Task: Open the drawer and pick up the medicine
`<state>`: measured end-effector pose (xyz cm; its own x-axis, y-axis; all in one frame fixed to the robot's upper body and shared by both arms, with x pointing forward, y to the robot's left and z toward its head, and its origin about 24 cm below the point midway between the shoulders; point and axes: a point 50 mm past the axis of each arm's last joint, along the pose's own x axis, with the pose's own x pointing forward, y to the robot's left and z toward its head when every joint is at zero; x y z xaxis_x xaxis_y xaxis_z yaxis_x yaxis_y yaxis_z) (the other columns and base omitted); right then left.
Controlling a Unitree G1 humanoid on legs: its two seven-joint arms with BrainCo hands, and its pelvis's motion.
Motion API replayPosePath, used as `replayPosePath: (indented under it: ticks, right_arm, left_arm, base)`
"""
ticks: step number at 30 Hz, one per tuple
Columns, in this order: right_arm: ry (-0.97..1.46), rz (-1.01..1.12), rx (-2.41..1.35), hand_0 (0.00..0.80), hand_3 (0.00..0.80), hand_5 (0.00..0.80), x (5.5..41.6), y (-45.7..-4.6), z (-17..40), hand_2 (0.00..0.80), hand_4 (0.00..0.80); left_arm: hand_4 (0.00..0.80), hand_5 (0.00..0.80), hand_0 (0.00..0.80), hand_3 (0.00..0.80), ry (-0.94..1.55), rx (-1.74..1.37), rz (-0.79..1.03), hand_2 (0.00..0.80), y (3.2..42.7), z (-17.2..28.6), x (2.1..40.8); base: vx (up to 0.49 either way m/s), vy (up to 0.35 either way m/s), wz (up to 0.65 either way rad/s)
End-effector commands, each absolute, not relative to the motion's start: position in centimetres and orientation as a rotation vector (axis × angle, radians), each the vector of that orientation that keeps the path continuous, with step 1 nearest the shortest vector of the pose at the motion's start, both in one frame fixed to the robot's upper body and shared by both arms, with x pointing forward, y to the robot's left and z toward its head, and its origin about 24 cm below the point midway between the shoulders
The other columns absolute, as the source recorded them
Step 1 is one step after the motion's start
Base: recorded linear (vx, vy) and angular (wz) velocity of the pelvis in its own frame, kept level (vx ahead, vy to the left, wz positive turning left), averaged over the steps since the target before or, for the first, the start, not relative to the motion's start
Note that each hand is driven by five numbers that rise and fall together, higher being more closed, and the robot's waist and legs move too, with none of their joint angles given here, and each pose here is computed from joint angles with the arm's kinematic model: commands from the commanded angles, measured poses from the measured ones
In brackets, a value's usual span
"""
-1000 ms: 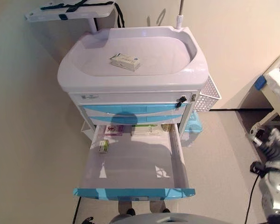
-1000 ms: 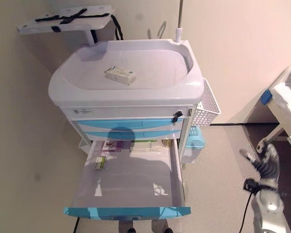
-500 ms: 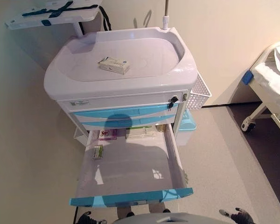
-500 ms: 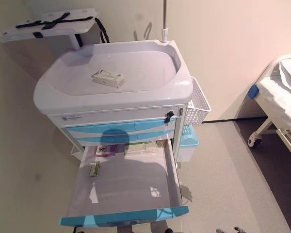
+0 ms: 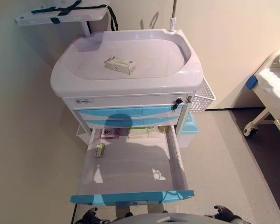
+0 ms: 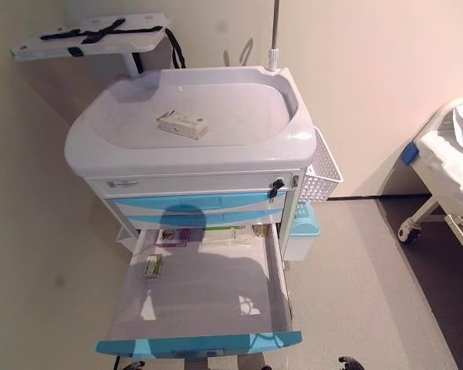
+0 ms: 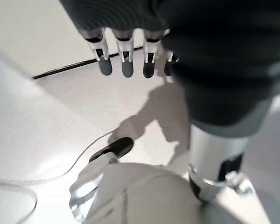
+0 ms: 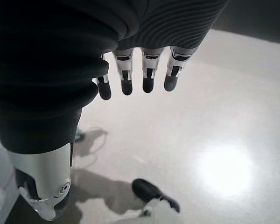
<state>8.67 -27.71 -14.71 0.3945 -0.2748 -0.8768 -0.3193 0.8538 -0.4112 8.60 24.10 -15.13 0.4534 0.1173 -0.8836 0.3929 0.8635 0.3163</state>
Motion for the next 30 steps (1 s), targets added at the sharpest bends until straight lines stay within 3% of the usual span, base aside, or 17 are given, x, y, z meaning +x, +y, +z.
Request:
replayPosePath:
  ticks: [1,7,18,30]
  right_arm:
    - [1.122,0.08,-0.642,0.0,0.0,0.0,10.7,-28.1,-14.0,0.0,0.0]
    - [1.007,0.063,-0.734,0.0,0.0,0.0,15.2,-29.5,-11.8,0.0,0.0]
    - [1.051,0.055,-0.743,0.0,0.0,0.0,14.9,-30.5,-11.6,0.0,0.0]
    - [1.004,0.057,-0.747,0.0,0.0,0.0,16.2,-30.0,-11.3,0.0,0.0]
  left_arm:
    - [0.0,0.0,0.0,0.0,0.929,0.56,-0.238,0.0,24.1,-13.4,12.0]
    - [0.0,0.0,0.0,0.0,0.591,0.604,-0.31,0.0,24.2,-7.5,17.9]
    - [0.0,0.0,0.0,0.0,0.211,0.697,-0.452,0.0,24.6,4.1,24.8]
    - [0.0,0.0,0.0,0.0,0.173,0.783,-0.352,0.0,23.6,4.8,30.0]
  base:
    - [-0.229,0.1,-0.31]
    - [-0.197,0.083,-0.29]
    - [-0.063,0.003,-0.02]
    - [-0.014,0.006,-0.02]
